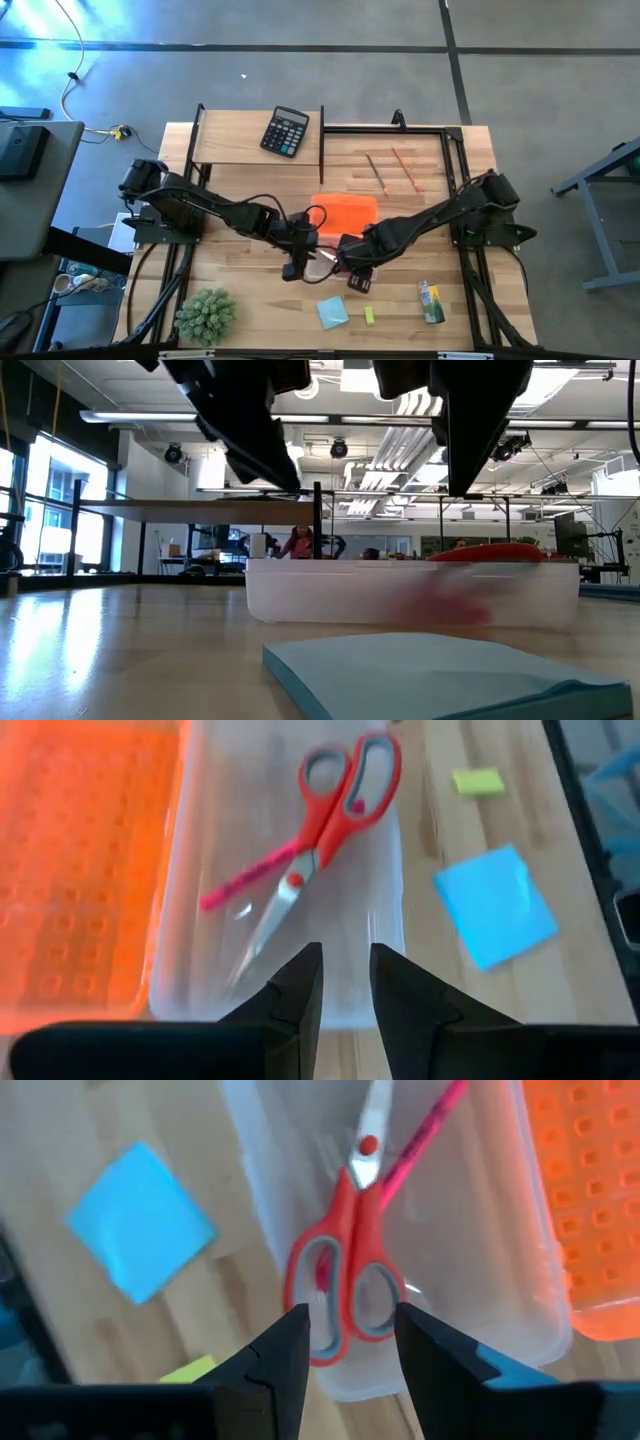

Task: Pack school essentials
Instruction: Put the scissors into the supply box, then put the black pencil into the supply box

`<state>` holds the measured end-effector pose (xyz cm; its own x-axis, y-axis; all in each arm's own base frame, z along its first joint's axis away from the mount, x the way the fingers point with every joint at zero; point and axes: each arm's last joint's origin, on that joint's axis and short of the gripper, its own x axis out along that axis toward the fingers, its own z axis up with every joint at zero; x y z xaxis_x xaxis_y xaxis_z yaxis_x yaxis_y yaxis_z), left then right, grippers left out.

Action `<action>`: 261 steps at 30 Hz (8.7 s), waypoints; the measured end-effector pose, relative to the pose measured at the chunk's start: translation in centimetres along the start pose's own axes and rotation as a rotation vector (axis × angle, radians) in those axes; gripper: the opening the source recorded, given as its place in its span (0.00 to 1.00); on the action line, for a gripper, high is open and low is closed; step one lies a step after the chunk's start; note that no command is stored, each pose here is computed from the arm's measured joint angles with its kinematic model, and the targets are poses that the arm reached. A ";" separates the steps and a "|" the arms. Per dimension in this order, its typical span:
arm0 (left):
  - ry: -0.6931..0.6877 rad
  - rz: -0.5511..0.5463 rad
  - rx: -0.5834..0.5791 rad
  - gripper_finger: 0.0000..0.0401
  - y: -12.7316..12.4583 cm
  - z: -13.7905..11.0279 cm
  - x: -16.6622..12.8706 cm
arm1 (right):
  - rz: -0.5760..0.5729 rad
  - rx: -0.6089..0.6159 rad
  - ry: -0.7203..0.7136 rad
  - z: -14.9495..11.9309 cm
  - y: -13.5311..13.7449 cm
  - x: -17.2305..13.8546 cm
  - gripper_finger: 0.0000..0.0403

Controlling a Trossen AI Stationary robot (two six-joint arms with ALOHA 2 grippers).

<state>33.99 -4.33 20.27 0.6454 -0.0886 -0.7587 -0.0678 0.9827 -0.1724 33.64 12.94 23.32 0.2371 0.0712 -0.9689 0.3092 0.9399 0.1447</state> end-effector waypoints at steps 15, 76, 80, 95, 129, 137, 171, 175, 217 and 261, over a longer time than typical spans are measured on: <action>0.065 0.013 -0.045 0.19 0.3 -1.0 2.0 | -0.046 -0.032 0.080 -0.6 1.1 3.4 0.35; 0.131 -0.065 -0.086 0.19 0.3 -1.8 3.8 | -0.129 0.014 0.062 -0.8 0.4 2.7 0.35; 0.108 -0.069 -0.085 0.19 0.2 -1.3 2.8 | -0.133 0.056 -0.010 -0.8 0.1 0.6 0.35; 0.034 -0.013 -0.059 0.19 1.5 0.3 -3.2 | -0.209 0.374 -0.349 -1.5 -3.6 -8.1 0.35; -0.130 0.244 -0.228 0.19 8.2 1.0 -12.6 | -0.370 0.594 -0.383 -6.1 -22.0 -19.7 0.51; -0.138 0.281 -0.271 0.19 9.6 1.0 -13.0 | -0.243 0.595 -0.337 -5.5 -24.8 -12.1 0.52; -0.156 0.333 -0.312 0.19 11.2 1.0 -13.3 | -0.201 0.658 -0.046 -1.6 -26.8 3.4 0.52; -0.155 0.333 -0.312 0.19 11.2 1.0 -13.3 | -0.224 0.678 -0.019 -1.6 -27.0 4.3 0.52; -0.155 0.333 -0.312 0.19 11.2 1.0 -13.3 | -0.223 0.731 0.053 -1.8 -27.4 5.8 0.06; -0.153 0.324 -0.312 0.19 11.1 1.0 -13.3 | 0.087 0.435 -0.519 -4.6 -17.5 -7.6 0.02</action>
<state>25.38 7.95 29.08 0.6564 0.2629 -0.7071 -0.4946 0.8577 -0.1403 22.16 -2.53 27.24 0.6556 -0.1307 -0.7437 0.5849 0.7108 0.3907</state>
